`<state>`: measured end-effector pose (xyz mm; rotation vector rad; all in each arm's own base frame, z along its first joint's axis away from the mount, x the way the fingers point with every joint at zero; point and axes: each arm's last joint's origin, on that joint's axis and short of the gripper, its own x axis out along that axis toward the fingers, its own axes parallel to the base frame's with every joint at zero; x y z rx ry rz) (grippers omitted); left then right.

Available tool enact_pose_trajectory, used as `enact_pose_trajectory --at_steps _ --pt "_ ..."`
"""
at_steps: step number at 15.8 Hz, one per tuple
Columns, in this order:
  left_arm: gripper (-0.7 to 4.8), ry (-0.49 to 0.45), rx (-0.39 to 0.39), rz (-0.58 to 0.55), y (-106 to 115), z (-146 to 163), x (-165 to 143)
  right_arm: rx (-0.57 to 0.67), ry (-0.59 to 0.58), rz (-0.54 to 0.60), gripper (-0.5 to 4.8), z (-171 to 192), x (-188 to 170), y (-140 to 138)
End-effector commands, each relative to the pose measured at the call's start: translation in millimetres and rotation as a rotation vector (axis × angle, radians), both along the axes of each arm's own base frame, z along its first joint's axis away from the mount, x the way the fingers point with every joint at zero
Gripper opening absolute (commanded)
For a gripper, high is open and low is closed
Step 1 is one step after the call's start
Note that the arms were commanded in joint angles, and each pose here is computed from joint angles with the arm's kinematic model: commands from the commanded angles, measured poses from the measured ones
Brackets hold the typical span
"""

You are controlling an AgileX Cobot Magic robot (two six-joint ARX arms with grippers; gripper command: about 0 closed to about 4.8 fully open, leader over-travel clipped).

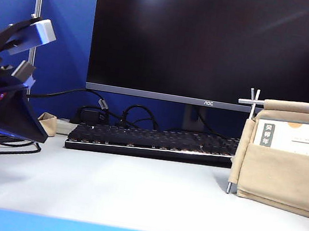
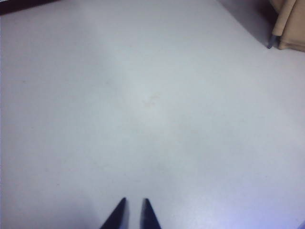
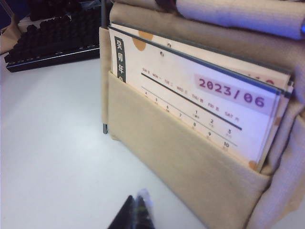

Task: Turn one page of the calendar.

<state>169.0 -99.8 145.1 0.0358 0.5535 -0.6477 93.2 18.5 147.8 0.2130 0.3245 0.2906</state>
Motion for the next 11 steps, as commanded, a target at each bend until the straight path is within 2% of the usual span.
enact_pose_trajectory --at_steps 1,7,11 --pt "0.5 -0.01 -0.007 0.0 -0.3 1.3 0.4 0.002 -0.001 0.005 -0.01 -1.4 0.3 0.2" --pt "0.5 -0.013 0.0 -0.004 -0.3 1.1 0.4 0.001 -0.001 0.003 -0.01 -1.4 0.3 0.1" --pt "0.5 -0.02 0.038 -0.026 0.2 -0.6 -0.5 0.001 -0.001 0.003 -0.01 -1.4 0.3 0.1"
